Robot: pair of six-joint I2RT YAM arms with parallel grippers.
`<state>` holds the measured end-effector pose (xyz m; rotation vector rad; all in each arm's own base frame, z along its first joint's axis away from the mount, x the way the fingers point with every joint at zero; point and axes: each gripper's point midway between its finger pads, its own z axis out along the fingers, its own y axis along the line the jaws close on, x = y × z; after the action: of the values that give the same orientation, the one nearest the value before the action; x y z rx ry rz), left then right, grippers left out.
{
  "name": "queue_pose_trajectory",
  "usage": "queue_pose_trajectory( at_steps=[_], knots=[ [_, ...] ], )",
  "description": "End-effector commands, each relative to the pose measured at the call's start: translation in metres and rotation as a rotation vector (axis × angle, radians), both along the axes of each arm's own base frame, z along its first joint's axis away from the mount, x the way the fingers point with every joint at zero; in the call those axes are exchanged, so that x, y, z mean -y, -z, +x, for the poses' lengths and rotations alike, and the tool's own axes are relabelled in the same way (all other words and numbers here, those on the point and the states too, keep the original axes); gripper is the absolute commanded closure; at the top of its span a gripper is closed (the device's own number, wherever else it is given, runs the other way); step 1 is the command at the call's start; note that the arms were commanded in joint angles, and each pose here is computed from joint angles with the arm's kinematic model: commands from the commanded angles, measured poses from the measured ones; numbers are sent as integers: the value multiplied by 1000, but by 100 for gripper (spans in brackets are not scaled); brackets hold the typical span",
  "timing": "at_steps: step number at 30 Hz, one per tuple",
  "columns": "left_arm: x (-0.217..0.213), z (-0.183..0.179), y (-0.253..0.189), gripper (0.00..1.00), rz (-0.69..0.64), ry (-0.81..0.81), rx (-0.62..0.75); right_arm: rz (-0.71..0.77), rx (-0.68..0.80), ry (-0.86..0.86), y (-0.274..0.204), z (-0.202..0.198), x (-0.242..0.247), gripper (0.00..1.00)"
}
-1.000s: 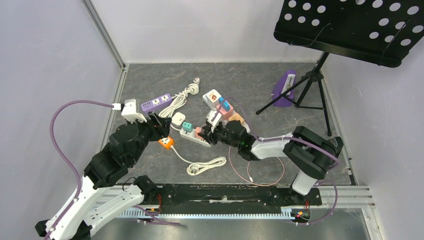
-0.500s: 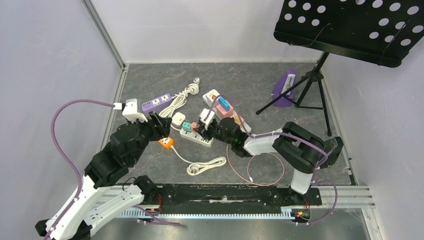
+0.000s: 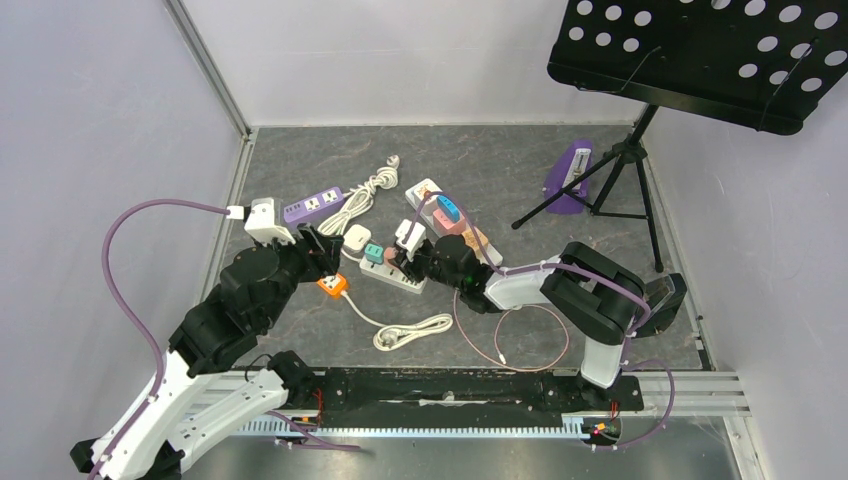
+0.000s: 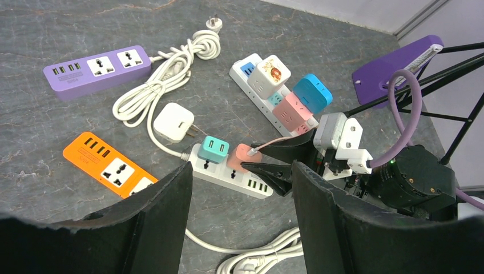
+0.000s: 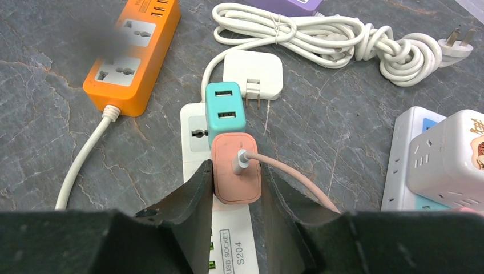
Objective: Insert the plug
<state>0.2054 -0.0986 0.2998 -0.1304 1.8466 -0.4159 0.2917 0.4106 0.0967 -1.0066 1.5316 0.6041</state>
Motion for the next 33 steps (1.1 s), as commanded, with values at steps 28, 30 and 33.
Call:
queue_pose_trajectory(
  at_steps=[28, 30, 33],
  knots=[
    [0, 3, 3, 31, 11, -4, 10, -151, -41, -74, 15, 2, 4, 100],
    [0, 3, 3, 31, 11, -3, 9, -153, -49, -74, 15, 3, 2, 100],
    [0, 3, 2, 31, 9, -2, 11, -161, -53, -73, 19, 3, 3, 100]
  ],
)
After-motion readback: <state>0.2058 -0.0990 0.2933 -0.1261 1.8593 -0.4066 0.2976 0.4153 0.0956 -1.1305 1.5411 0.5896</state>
